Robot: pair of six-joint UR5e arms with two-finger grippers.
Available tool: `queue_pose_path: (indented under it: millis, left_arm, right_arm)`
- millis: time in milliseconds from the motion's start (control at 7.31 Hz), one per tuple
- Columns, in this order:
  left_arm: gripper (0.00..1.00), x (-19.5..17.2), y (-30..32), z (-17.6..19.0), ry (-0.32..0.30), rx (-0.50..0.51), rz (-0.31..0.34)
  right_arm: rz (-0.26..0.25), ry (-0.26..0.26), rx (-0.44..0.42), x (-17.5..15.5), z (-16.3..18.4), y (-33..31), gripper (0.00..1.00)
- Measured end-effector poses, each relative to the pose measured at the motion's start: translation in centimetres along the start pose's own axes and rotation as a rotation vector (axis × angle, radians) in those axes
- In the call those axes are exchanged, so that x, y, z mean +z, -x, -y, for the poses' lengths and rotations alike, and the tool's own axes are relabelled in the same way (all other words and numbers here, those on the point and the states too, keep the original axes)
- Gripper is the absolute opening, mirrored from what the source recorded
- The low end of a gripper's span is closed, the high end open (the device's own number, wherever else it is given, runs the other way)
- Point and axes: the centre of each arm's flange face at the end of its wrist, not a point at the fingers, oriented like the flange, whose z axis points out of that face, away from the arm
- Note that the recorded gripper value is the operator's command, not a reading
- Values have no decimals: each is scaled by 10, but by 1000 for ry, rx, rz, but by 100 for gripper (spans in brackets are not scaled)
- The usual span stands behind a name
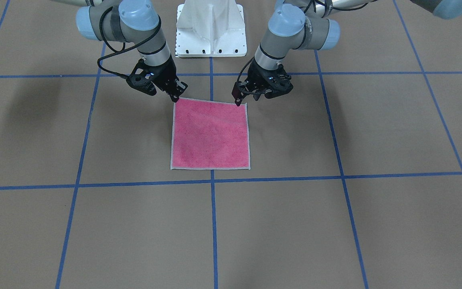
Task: Fold towel twice with both arms
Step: 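Move the left gripper to the opposite near towel corner while the right holds, then pinch the towel corner with the left gripper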
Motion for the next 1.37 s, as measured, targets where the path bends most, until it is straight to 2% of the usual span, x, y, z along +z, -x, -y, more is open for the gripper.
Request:
queue_pose_path:
  millis: [411, 821, 1368]
  left_arm:
    - [65, 10, -1, -6, 8, -1, 13]
    - [52, 16, -1, -6, 7, -3, 23]
    - [52, 21, -6, -6, 6, -4, 26]
  right_arm:
    - [-2, -1, 1, 1, 1, -1, 0]
    - [-7, 1, -1, 3, -1, -2, 0]
    - [-11, 0, -2, 5, -1, -5, 0]
